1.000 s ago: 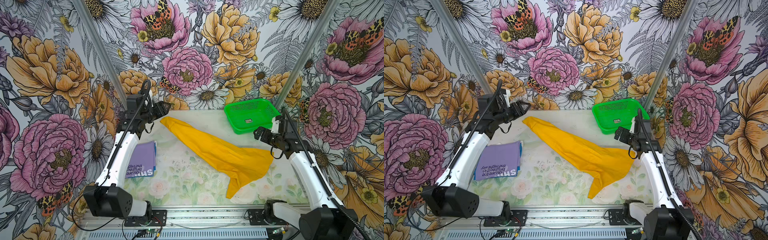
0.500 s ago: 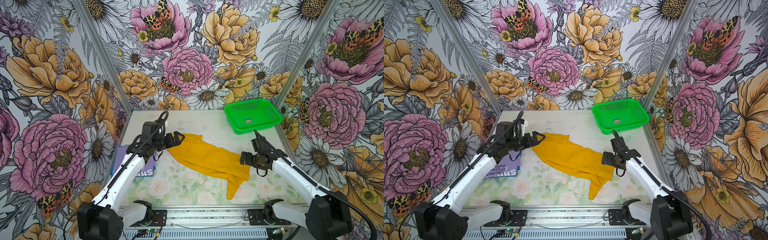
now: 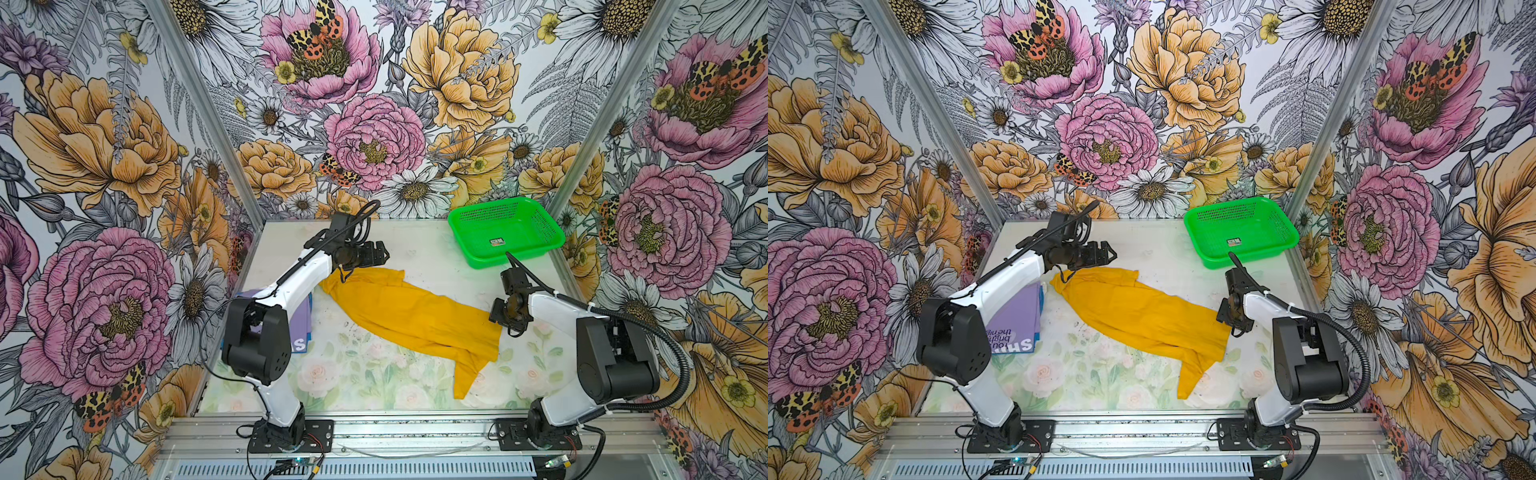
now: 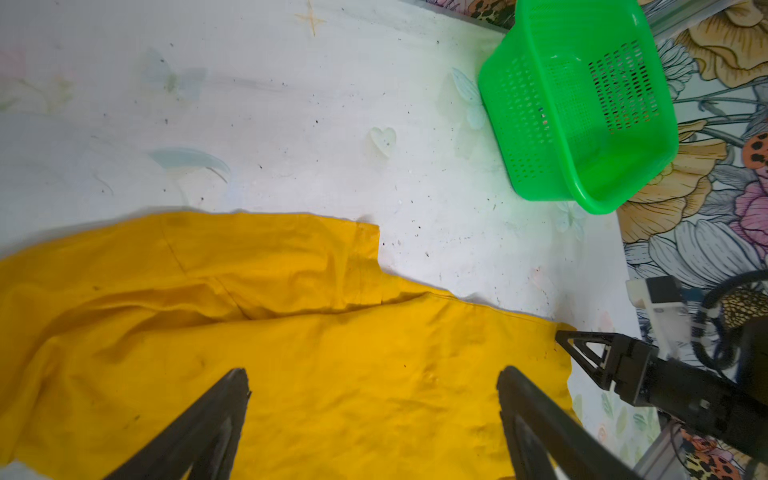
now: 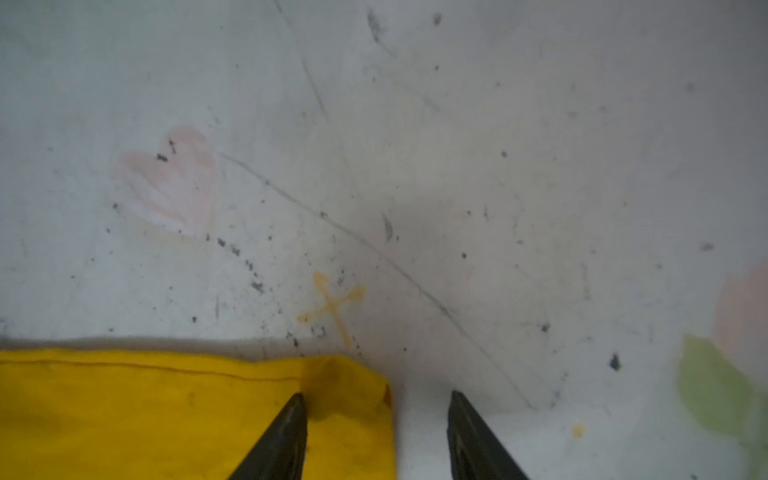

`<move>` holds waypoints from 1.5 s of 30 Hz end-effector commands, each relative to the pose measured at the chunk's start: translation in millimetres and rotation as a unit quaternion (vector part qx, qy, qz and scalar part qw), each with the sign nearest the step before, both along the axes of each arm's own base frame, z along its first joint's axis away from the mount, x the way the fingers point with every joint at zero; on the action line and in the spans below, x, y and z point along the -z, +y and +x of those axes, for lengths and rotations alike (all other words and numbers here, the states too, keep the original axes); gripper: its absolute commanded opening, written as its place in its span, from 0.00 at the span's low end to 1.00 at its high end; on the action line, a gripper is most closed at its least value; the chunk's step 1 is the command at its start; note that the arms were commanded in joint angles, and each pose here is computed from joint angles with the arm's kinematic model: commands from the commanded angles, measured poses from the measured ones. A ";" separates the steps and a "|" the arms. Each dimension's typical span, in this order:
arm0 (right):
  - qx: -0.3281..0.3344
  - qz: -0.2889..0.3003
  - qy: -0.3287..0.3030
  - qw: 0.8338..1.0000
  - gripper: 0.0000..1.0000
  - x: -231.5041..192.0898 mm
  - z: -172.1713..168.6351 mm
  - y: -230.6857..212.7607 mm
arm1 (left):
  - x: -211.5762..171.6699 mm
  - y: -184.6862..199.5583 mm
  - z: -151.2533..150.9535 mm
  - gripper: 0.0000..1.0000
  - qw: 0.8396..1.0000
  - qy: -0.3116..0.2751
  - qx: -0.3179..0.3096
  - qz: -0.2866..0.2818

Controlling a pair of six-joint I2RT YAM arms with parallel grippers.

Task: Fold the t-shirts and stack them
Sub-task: 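Grasp the shirt's two nearer corners with the left and right grippers, then lift the shirt with both grippers and stretch it apart in the air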

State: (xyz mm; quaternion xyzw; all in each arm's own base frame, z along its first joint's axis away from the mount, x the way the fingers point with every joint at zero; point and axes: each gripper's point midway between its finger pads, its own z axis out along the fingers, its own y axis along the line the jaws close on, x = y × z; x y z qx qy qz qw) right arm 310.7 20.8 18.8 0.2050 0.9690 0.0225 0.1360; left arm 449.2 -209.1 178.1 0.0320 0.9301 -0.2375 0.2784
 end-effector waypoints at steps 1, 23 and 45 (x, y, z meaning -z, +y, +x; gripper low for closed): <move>0.020 -0.019 -0.017 0.999 0.54 -1.0 15.3 -8.2 | 36.4 -4.4 22.2 0.91 0.997 0.024 0.016 0.072; -0.015 -0.017 -0.034 0.999 0.00 -11.6 16.4 -8.4 | 136.6 -75.3 52.4 0.59 0.972 0.084 0.118 0.187; -0.121 0.021 -0.147 0.982 0.00 -84.7 30.8 26.3 | 44.7 -60.0 75.4 0.00 0.975 -0.002 0.068 0.210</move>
